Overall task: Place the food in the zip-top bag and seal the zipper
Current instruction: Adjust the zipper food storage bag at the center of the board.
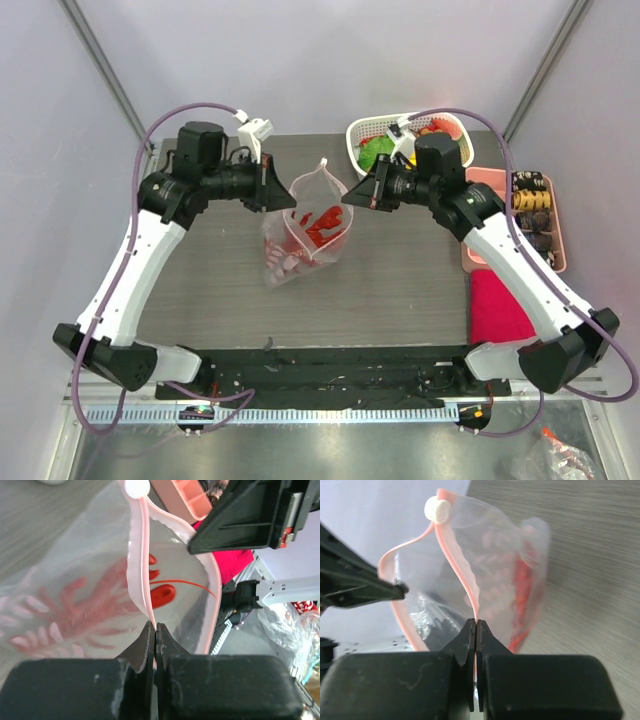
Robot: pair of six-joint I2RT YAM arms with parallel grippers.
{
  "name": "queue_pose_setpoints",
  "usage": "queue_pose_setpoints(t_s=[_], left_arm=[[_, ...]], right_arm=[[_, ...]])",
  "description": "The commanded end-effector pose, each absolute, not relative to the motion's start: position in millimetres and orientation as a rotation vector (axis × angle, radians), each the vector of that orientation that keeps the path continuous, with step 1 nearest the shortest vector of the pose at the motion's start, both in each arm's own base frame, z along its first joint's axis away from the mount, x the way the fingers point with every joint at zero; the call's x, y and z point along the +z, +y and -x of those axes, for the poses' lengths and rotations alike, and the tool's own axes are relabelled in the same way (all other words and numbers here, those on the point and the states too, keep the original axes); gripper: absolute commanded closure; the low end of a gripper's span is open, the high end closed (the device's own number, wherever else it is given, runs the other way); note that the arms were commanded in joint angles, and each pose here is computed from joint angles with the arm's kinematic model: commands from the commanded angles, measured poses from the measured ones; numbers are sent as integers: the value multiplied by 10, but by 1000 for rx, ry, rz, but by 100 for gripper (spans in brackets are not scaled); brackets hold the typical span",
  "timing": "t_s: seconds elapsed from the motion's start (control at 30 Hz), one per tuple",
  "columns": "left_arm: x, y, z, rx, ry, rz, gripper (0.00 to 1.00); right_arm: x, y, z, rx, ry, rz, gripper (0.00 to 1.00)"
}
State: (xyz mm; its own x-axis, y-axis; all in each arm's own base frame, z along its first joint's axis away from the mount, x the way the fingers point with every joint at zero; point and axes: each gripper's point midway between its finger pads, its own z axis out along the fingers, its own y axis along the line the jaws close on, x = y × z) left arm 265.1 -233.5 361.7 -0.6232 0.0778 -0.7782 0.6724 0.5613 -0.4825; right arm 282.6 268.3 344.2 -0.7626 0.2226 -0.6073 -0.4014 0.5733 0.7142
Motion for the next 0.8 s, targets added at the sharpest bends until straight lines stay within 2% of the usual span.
queue_pose_setpoints(t_s=[0.0, 0.3, 0.33, 0.4, 0.43, 0.53, 0.77], left_arm=[[3180, -2365, -2740, -1026, 2226, -564, 100], [3044, -2364, -3084, -1007, 2263, -408, 100], [3031, -2361, -3145, -1008, 2260, -394, 100], [3067, -2367, -3191, -1034, 2258, -358, 100], [3061, -2354, -3231, -1052, 2263, -339, 100], [3084, -2321, -3310, -1076, 2263, -302, 100], [3136, -2305, -3389, -1071, 2235, -302, 100]], right_arm=[[2993, 2625, -3127, 1005, 2186, 150, 99], [2739, 2461, -3372, 787, 2181, 206, 99], [2741, 2443, -3379, 770, 2176, 219, 96], [2780, 2392, -3398, 742, 2160, 224, 74], [2798, 2359, -3412, 724, 2152, 234, 60], [2938, 2198, -3495, 674, 2107, 227, 45], [3195, 1529, -4026, 532, 2003, 297, 35]])
